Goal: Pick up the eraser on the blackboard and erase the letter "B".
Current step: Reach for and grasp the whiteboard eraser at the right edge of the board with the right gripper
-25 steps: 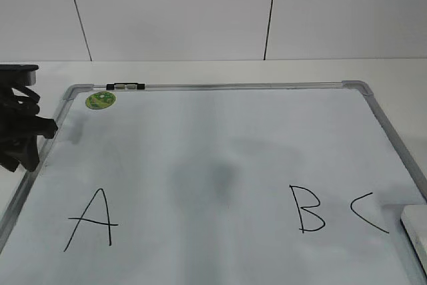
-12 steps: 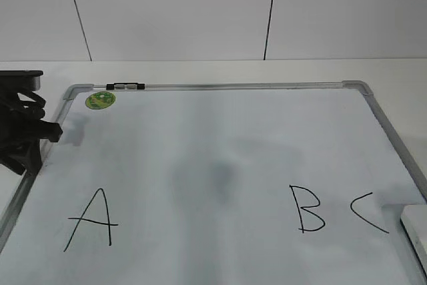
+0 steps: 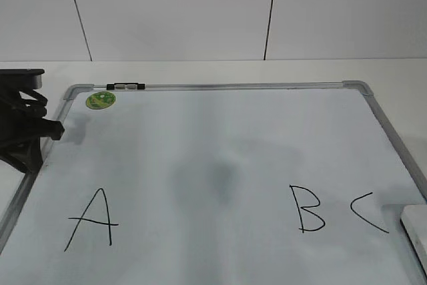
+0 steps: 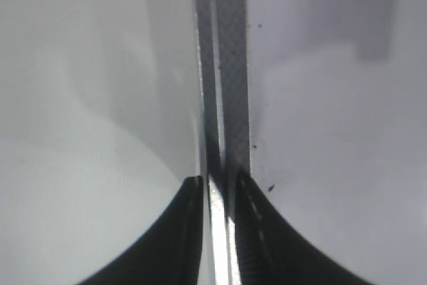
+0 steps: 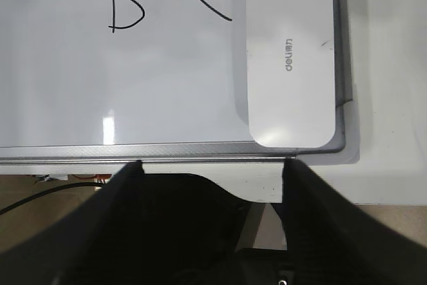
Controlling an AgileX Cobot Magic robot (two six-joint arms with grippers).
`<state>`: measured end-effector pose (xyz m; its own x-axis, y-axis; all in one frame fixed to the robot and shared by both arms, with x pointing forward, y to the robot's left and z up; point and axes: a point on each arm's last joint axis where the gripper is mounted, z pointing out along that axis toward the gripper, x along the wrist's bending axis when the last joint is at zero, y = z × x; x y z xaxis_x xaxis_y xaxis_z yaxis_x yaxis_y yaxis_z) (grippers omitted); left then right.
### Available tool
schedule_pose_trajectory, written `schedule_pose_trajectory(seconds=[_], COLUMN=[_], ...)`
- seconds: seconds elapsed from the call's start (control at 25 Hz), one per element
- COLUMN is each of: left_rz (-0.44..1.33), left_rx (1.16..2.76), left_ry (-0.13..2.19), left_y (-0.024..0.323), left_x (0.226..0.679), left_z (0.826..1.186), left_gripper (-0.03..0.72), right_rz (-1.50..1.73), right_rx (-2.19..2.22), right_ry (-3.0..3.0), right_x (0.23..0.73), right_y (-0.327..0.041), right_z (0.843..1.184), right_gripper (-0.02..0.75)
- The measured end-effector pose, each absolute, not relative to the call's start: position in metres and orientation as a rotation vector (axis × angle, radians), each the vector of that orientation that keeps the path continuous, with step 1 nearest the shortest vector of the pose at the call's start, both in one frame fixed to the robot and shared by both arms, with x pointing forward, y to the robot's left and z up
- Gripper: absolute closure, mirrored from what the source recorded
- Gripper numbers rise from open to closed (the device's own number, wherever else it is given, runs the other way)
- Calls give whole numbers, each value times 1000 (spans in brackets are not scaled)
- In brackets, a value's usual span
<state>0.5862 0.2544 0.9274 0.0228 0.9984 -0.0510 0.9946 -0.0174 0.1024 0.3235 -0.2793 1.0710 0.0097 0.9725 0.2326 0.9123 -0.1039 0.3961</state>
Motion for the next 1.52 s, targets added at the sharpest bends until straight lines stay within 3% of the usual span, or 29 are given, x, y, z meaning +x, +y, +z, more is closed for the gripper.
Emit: schedule_pose_trajectory(seconds=[0.32,0.48,0.72,0.8,0.92,1.0,1.52], left_rz=[37,28,20,17,16,16,16], left_rx=[2172,2164,2154,2151,2151,2151,2151], left_ry=[2131,2141,2154,2157,2157,2157,2157], left_y=[254,254,253,253,253,253,253], left_x=[588,588,589,589,589,589,589], left_z=[925,925,924,924,924,924,924], left_gripper=[568,655,668,668,668,668,669], right_rz=[684,677,665,643,597,559,364], right_rx=[2135,2132,2128,2132,2161,2159,2275], right_ry=[2007,2006,2003,1986,1929,1912,2009], right_x=[323,323,324,324,324,324,363], right_y=[-279,-280,-281,-283,-287,-289,-289], right_z=[1071,1071,1071,1070,1070,1069,1046], right_gripper=[243,243,242,230,121,87,69])
